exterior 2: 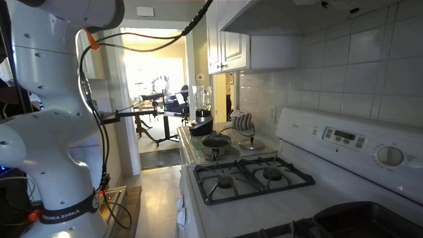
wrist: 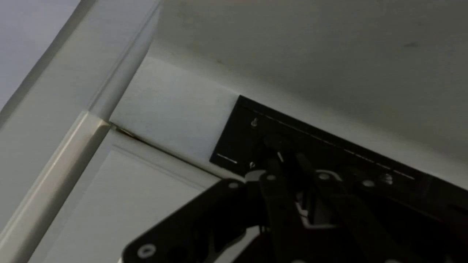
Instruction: Turn on the light
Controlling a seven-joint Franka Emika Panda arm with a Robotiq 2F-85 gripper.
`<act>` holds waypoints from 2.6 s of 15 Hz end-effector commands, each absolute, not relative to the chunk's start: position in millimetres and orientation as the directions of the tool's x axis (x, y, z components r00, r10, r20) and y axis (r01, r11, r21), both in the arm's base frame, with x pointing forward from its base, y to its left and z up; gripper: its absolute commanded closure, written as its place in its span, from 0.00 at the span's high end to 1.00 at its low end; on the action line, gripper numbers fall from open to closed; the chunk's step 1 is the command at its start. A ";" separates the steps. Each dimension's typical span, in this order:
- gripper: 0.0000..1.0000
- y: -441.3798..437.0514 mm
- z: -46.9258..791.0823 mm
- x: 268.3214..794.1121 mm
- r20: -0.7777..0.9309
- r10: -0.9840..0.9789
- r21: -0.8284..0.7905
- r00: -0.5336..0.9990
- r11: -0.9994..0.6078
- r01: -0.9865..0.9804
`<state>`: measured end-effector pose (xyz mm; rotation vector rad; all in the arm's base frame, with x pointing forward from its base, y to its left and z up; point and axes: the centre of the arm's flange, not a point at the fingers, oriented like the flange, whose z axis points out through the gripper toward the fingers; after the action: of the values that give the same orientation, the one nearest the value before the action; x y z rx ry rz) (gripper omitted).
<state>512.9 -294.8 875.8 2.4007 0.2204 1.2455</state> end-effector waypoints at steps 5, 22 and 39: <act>0.03 -304.8 877.5 514.4 0.767 0.085 0.296 0.636 -0.926 -0.234; 0.81 -322.8 868.6 511.8 0.748 0.080 0.312 0.659 -0.919 -0.243; 0.68 -316.3 876.9 507.1 0.758 0.212 0.327 0.617 -0.942 -0.077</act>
<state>510.4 -314.7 865.7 2.5012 0.0567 1.2123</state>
